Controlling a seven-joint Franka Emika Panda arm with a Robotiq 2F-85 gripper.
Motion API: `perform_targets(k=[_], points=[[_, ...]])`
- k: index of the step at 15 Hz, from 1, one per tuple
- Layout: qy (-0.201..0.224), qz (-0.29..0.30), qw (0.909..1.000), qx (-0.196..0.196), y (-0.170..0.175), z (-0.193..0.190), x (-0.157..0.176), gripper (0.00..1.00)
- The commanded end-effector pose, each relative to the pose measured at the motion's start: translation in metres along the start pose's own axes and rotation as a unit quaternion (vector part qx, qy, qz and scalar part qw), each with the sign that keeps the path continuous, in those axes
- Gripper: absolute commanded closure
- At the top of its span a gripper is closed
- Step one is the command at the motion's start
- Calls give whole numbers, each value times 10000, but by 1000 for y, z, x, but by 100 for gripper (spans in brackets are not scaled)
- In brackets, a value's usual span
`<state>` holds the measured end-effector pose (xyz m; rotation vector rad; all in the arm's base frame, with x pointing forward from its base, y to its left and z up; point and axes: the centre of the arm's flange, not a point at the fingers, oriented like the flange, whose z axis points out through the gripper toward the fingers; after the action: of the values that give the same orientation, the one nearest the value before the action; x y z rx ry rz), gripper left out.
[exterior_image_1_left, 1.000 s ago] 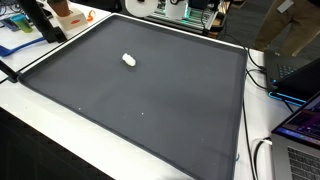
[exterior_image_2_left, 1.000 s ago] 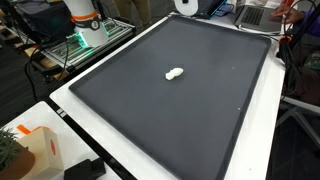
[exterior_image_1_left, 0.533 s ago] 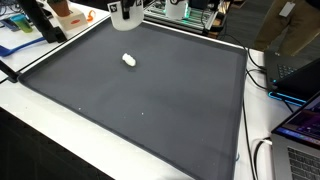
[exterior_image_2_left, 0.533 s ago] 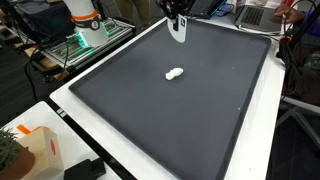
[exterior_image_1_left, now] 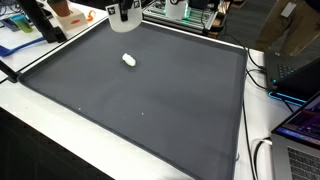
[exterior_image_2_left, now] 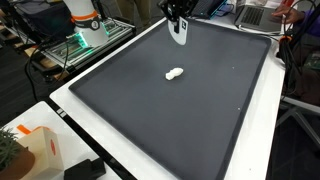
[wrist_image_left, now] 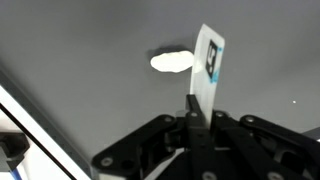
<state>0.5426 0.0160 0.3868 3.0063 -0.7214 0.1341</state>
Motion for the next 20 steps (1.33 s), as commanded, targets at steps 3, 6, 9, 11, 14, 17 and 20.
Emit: perform_targets(k=[3, 6, 9, 11, 14, 17, 20], points=[[-364, 191, 9986, -330, 30, 16, -2, 99], [-592, 270, 9968, -472, 41, 20, -2, 99], [-537, 298, 9975, -354, 38, 19, 1, 96], [-541, 308, 9975, -335, 38, 18, 2, 96], [-550, 325, 9974, -341, 39, 21, 2, 99], [-629, 218, 9975, -245, 40, 30, 0, 99], [-607, -188, 9979, -78, 49, 45, -5, 99]])
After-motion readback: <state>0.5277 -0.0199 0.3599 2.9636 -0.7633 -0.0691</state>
